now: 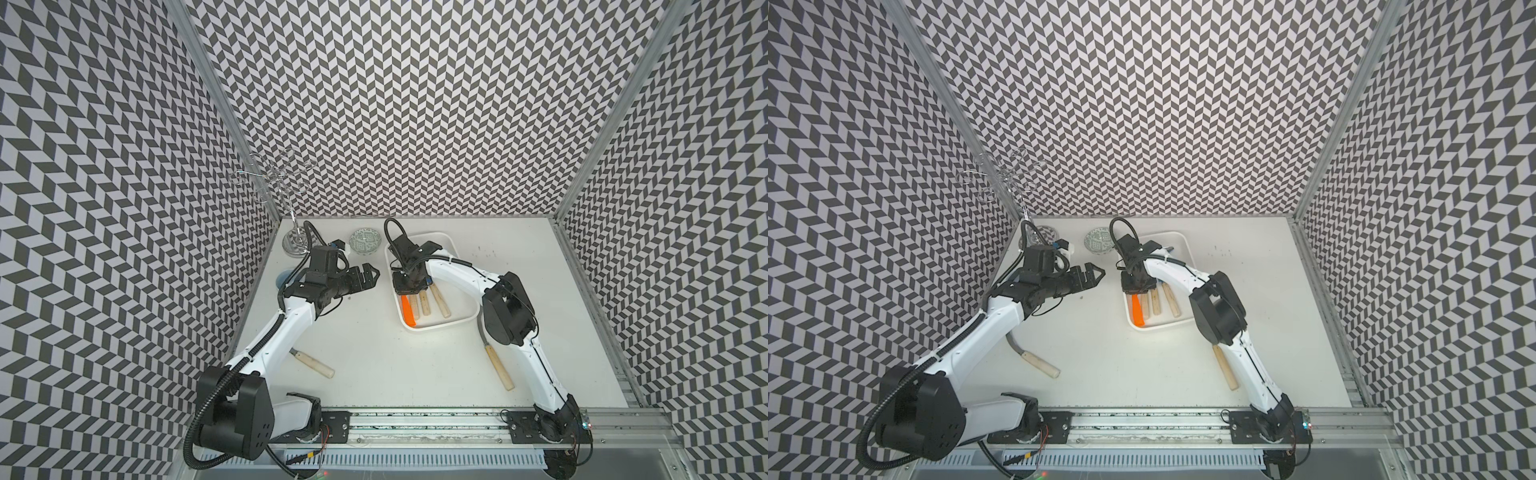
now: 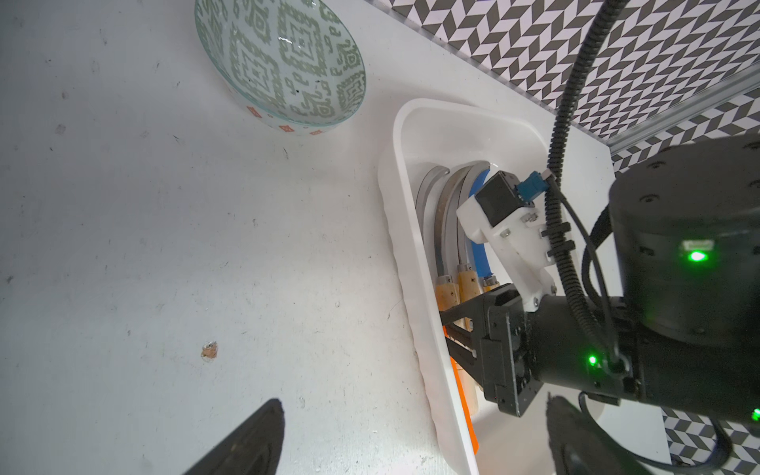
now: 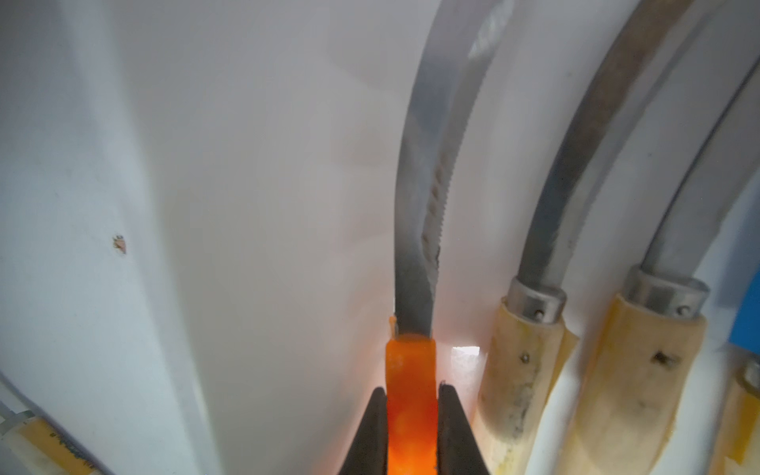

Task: Put small sickles into storage boxes
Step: Place the sickle in the storage box.

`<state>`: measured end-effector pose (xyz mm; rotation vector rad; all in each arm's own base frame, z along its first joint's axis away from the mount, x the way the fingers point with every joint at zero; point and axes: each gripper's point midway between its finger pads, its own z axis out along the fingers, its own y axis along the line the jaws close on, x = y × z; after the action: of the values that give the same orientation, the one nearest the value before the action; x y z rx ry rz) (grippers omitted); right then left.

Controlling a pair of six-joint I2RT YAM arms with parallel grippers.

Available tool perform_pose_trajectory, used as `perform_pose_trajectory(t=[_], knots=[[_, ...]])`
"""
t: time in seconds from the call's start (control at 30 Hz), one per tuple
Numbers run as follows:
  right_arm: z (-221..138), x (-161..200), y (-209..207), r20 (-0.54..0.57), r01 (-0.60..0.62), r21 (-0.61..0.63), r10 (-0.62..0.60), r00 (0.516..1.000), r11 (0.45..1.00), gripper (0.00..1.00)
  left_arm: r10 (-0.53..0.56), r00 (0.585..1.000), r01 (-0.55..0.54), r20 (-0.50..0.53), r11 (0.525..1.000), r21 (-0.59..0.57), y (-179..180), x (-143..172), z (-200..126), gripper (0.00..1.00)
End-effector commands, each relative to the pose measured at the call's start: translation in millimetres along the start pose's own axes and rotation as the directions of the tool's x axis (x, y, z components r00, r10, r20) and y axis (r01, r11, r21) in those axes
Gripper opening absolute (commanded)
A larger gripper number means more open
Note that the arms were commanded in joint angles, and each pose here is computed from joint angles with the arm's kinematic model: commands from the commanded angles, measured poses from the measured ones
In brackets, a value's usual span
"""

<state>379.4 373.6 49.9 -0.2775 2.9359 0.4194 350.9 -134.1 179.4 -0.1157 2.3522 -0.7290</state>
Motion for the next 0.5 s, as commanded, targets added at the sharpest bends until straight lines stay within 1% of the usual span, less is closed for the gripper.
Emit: perform_pose_trajectory(t=[0.0,0.23,0.47], knots=[[15,2,-3,-0.008,-0.011,0.004,0.011,1.0,1.0,0.07,0.0,1.0,0.0,-0.001,1.0,0.019,0,0,3,0.99],[20,7,-13,-0.015,-0.02,0.013,0.021,1.0,1.0,0.08,-0.002,1.0,0.002,-0.001,1.0,0.022,0,1,4,0.99],[18,7,-13,-0.01,-0.021,0.002,0.021,1.0,1.0,0.1,-0.004,1.0,0.004,-0.003,1.0,0.018,2,1,5,0.99]])
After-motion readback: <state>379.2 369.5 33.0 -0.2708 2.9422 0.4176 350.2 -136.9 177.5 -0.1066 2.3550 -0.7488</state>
